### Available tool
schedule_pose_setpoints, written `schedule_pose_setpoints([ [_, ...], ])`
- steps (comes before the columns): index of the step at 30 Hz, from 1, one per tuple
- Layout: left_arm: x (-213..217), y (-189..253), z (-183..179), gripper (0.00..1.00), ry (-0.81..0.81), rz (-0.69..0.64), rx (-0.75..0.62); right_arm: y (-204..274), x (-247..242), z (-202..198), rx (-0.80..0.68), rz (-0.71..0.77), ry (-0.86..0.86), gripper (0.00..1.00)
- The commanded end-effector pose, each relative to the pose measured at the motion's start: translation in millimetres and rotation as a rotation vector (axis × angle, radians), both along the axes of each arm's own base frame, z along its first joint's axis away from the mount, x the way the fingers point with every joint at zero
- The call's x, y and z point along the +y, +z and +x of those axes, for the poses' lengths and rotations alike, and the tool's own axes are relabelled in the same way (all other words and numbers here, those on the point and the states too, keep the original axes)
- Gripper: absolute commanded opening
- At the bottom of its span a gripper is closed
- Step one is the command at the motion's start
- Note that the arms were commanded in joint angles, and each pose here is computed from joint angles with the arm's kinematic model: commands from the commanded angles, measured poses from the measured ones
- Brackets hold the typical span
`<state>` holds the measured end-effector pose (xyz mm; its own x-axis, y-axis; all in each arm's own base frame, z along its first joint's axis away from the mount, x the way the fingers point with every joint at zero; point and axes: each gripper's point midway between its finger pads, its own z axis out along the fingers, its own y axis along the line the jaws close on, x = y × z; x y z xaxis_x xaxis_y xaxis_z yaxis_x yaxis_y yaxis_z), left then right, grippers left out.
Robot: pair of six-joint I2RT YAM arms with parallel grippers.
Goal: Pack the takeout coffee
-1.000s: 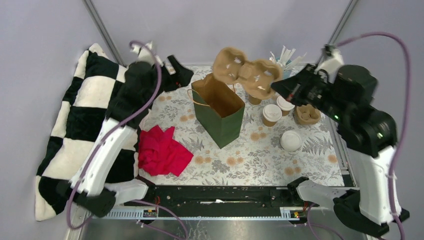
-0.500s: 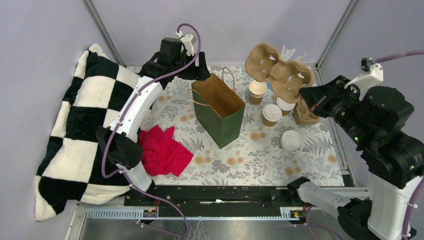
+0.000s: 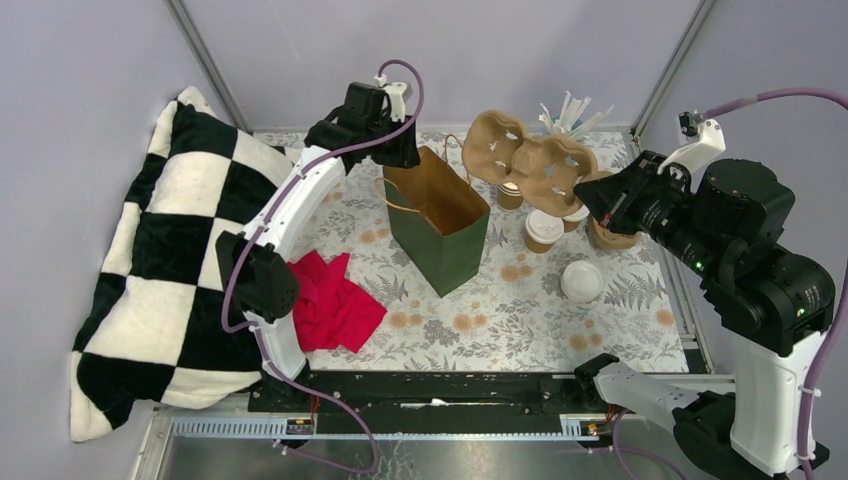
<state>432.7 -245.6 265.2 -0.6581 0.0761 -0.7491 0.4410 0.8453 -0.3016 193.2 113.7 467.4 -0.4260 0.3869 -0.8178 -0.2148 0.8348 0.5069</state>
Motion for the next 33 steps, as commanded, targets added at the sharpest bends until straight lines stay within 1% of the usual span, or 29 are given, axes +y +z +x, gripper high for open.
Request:
schedule_pose_setpoints([
  [1, -4.8, 16.6, 6.6, 0.39, 0.022, 0.071, -0.08, 6.8, 20.9, -6.2, -0.022, 0.01, 0.133, 0.0],
  [3, -0.2, 17.3, 8.9, 0.31, 0.072, 0.102, -0.088, 2.7, 27.9, -8.0, 0.0, 0.015, 0.171, 0.0],
  [8, 10.1, 24.6, 3.2, 0.1, 0.187, 0.127, -0.105, -12.4, 27.7, -7.1, 0.113, 0.004, 0.146, 0.0],
  [11, 14.8, 35.6, -8.7, 0.03, 0.273, 0.067, -0.089, -18.9, 29.1, -6.4, 0.172, 0.0, 0.139, 0.0],
  [16, 11.2, 43.1, -38.6, 0.0, 0.374, -0.119, 0.027, -32.7, 37.9, -6.0, 0.258, -0.007, 0.17, 0.0],
  [19, 2.8, 36.6, -61.5, 0.0, 0.375, -0.217, 0.114, -46.7, 36.8, -1.7, 0.32, -0.036, 0.149, 0.0],
  [21, -7.1, 31.0, -77.7, 0.0, 0.339, -0.281, 0.156, -54.0, 34.7, 2.2, 0.35, -0.056, 0.124, 0.0],
  [23, -8.9, 22.2, -91.8, 0.0, 0.338, -0.303, 0.195, -58.1, 32.8, 5.7, 0.371, -0.072, 0.106, 0.0],
  [27, -11.8, 12.1, -118.1, 0.0, 0.33, -0.331, 0.253, -52.6, 38.0, 6.2, 0.356, -0.078, 0.146, 0.0],
  [33, -14.0, 15.5, -151.2, 0.0, 0.335, -0.335, 0.235, -59.4, 40.2, -0.5, 0.358, -0.145, 0.23, 0.0],
])
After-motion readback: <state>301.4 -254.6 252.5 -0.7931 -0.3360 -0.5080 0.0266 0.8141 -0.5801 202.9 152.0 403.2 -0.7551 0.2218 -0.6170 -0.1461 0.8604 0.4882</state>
